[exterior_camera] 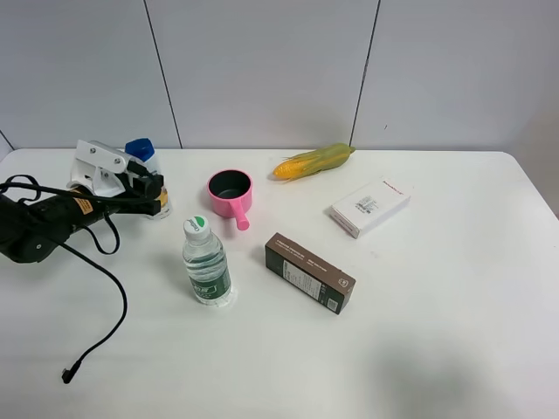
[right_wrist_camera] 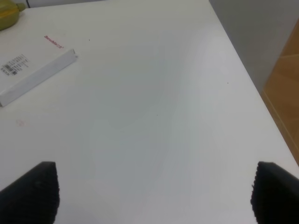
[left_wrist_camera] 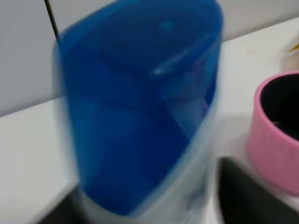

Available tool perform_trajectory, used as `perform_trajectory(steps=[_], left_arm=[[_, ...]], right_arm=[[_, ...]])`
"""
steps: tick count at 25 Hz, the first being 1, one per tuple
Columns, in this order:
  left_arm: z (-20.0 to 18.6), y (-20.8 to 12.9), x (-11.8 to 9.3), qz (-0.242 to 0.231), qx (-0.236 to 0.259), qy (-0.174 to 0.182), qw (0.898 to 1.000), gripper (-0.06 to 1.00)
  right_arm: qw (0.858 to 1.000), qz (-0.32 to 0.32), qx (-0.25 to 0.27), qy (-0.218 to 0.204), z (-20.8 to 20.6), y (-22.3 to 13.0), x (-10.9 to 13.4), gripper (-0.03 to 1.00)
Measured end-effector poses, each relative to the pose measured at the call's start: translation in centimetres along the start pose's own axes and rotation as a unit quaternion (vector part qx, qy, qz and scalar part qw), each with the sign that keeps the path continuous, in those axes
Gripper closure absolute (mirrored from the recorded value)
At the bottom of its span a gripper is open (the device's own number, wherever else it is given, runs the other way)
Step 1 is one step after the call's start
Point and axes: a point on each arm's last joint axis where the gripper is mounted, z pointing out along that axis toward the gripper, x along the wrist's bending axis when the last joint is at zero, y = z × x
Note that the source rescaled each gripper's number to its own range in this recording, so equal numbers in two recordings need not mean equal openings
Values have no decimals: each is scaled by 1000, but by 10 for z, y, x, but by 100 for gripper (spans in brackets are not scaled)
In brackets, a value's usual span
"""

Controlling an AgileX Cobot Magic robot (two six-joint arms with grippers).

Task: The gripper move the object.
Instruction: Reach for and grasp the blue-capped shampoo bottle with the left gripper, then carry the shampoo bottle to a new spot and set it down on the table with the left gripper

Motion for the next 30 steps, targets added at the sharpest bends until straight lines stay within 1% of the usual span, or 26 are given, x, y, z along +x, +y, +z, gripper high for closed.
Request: perform_trajectory(steps=[5,9,12,16,19,23,26,30], left_arm=[[0,0,0,-3,-1,0,1000,93],[0,1,0,-15,-1,0,1000,93],[-3,10,-1,-23,-4,-6,1000,93],[-15,45,-5,-31,-43,-13,999,93],[-28,73,-6,-45,-60,-3,997,93],[-45,101,-8,-71,-65,16,995,93],[-57,120,-20,-73,-66,19,995,93],[-59,138,-43,-56,-58,1,997,93]], right_arm=[[1000,0,0,0,0,0,0,-3],[1000,0,0,0,0,0,0,-3],[1000,0,0,0,0,0,0,-3],[1000,0,0,0,0,0,0,-3],[1000,0,0,0,0,0,0,-3],[1000,0,0,0,0,0,0,-3],[1000,0,0,0,0,0,0,-3],[1000,0,0,0,0,0,0,-3]])
